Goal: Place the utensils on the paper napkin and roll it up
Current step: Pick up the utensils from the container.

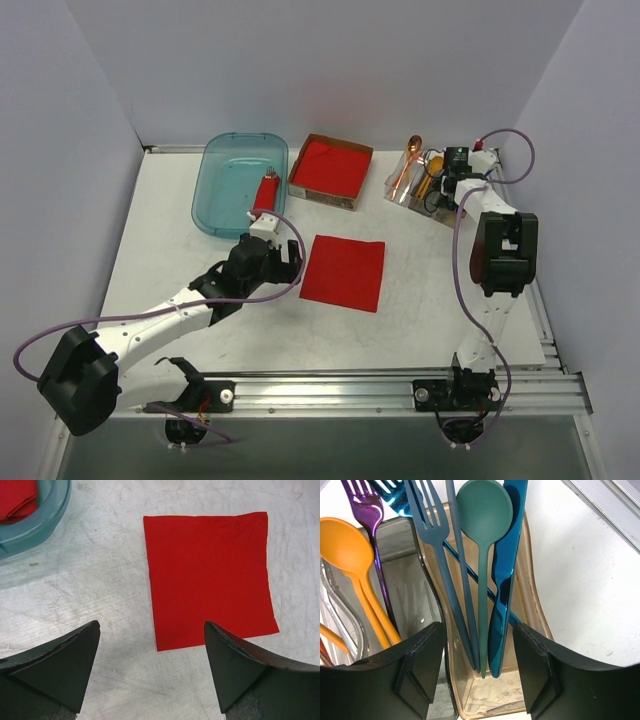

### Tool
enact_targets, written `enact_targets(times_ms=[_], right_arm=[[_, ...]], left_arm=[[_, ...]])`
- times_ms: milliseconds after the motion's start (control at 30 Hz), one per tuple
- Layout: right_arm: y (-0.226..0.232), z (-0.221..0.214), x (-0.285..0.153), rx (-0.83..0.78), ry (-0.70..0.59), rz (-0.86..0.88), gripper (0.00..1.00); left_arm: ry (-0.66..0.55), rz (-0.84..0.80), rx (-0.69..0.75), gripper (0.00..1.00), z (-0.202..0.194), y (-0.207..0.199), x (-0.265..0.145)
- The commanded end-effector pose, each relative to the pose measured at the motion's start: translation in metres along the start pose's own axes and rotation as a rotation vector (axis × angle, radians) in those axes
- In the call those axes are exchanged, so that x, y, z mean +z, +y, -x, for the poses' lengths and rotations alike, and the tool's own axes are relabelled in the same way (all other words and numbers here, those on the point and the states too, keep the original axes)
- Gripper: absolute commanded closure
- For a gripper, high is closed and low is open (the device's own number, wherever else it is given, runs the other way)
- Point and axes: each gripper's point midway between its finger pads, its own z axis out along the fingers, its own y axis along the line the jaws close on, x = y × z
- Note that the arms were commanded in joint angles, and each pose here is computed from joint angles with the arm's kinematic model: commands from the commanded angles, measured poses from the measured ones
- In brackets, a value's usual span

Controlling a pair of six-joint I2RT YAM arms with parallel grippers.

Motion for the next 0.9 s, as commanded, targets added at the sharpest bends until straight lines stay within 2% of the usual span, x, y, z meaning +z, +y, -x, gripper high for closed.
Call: enact_targets(times_ms=[0,400,800,867], right_arm=[[-0.008,0.013,0.004,0.026,-0.036,-0.055,0.43],[-0.008,0.006,0.023,0.009,-0.031,-0.066,0.45],[-0.002,0.004,0.024,0.010,-0.024,-0.017,0.72],[0.003,0.009,0.026,0.022,-0.043,0.007,0.74]], left_arm=[[-0.075,-0.024,0.001,0.06,0.030,-0.013,-0.004],[-0.056,-0.033,0.016,0.06,0.024,-0.021,0.000],[-0.043,-0.017,0.033,0.06,0.020,-0.021,0.005],[-0.041,-0.018,0.035,0.06,0.020,-0.022,0.005]])
